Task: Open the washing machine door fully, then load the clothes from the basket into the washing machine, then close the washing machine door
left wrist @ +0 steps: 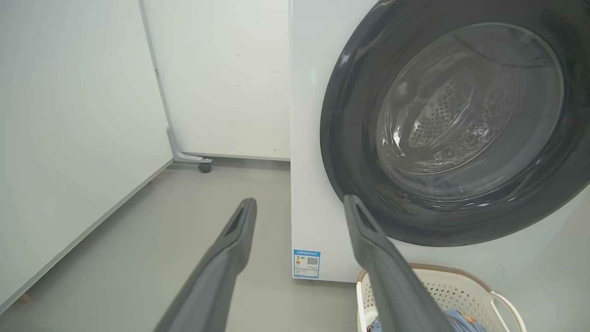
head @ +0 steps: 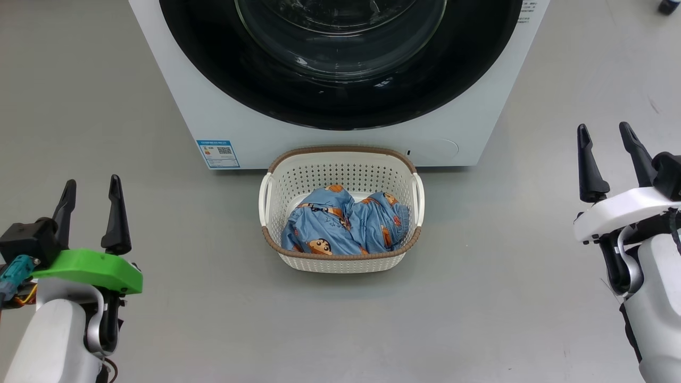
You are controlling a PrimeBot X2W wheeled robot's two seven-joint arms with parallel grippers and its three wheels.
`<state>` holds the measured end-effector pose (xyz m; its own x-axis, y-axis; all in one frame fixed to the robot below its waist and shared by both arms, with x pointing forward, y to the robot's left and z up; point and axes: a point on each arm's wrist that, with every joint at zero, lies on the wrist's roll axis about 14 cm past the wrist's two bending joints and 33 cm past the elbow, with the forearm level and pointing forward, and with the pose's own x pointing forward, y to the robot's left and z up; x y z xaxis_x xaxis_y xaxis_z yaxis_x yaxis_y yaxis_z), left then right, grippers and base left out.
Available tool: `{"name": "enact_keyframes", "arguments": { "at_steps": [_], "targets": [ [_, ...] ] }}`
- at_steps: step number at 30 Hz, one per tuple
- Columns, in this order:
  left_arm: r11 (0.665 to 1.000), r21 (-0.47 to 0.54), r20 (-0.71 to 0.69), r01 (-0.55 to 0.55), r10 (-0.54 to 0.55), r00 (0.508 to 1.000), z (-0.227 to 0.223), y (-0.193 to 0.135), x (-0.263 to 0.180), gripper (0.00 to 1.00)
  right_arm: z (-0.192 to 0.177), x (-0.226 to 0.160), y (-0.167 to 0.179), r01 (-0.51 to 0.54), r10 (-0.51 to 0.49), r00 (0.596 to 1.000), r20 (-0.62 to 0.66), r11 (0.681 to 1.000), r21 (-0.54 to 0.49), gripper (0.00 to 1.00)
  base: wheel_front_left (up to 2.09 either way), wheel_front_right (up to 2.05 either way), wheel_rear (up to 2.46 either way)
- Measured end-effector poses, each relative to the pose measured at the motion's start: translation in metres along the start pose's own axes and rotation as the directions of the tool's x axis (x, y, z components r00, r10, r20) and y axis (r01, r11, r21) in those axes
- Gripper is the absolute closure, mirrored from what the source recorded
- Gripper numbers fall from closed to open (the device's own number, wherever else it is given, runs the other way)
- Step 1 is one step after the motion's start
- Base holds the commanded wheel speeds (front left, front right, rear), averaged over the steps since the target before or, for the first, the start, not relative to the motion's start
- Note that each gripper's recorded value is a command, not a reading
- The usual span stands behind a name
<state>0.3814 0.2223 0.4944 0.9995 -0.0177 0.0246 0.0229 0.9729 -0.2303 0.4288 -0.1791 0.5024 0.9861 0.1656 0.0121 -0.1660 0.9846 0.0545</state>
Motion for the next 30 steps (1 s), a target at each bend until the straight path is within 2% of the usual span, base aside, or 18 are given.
{"name": "enact_keyframes", "arguments": {
  "at_steps": [17, 30],
  "targets": [
    [1.000, 0.028, 0.006, -0.002, 0.001, 1.000, 0.0027, 0.0012, 0.0019, 0.00, 0.0029, 0.0011, -0.0017, 0.013, -0.013, 1.000, 0.012, 1.000, 0.014, 0.00, 0.03, 0.03, -0.06],
    [1.000, 0.024, -0.002, -0.014, 0.014, 1.000, -0.0008, 0.0046, 0.0030, 0.00, -0.0025, 0.0036, -0.0027, 0.017, -0.017, 1.000, 0.000, 1.000, 0.017, 0.00, 0.32, 0.32, -0.63]
  ]
}}
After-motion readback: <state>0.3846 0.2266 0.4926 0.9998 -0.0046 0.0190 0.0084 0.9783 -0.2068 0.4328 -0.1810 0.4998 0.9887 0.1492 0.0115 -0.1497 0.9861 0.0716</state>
